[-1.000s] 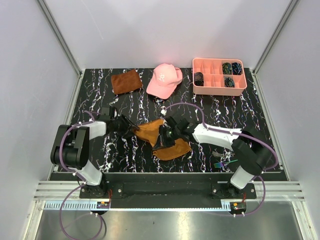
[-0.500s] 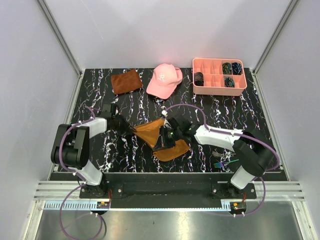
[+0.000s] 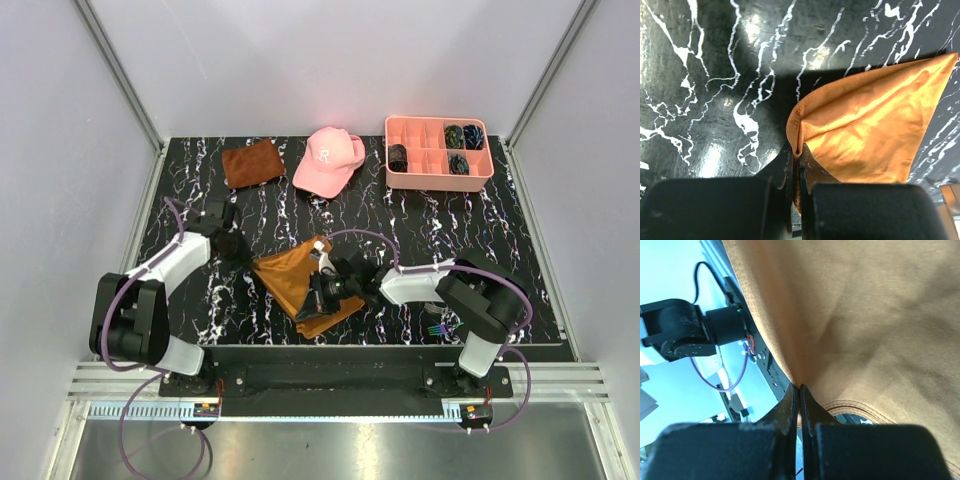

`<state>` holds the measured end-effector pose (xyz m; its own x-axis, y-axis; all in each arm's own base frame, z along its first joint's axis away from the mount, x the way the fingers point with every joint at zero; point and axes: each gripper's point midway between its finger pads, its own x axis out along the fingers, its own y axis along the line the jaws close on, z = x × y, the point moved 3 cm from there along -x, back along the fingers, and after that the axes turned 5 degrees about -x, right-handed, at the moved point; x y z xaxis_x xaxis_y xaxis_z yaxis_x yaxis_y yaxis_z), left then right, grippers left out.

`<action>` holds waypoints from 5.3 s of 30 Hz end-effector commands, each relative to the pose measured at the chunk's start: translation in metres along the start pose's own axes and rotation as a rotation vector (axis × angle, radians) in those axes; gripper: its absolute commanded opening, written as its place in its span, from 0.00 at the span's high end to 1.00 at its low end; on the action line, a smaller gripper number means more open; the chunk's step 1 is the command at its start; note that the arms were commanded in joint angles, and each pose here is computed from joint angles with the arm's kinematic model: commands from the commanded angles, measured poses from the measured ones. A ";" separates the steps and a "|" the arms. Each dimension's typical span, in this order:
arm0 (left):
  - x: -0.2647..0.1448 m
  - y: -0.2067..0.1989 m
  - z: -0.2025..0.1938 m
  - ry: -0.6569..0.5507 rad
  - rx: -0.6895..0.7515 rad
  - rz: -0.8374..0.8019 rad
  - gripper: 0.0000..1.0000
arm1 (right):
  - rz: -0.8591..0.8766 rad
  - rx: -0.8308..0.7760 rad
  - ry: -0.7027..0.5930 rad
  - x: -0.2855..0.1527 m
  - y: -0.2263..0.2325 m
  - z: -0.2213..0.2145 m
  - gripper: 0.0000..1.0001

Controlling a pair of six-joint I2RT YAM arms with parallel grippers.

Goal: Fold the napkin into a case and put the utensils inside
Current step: Fold the lower triangle-folded napkin at the center of the board.

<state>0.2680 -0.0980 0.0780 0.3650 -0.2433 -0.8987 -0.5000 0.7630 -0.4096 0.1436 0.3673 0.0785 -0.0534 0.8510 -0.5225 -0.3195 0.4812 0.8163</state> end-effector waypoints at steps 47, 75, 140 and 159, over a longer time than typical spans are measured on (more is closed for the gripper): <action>0.055 -0.063 0.013 -0.064 0.218 -0.096 1.00 | -0.072 -0.001 0.066 -0.004 0.000 0.041 0.43; 0.054 -0.066 0.004 -0.002 0.183 -0.159 1.00 | -0.189 0.044 -0.100 0.012 -0.071 0.198 0.95; 0.062 -0.054 -0.010 0.076 0.081 -0.218 1.00 | -0.873 -0.375 0.243 0.041 -0.040 -0.031 0.44; 0.030 -0.048 0.011 -0.060 0.017 -0.139 1.00 | -0.490 -0.372 0.135 0.044 0.039 -0.024 1.00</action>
<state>0.3042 -0.1519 0.0456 0.3829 -0.4064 -0.8296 -0.4058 0.7328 -0.5463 0.1282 0.3924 0.0447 0.2062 0.2455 -0.9472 -0.6283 0.7753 0.0642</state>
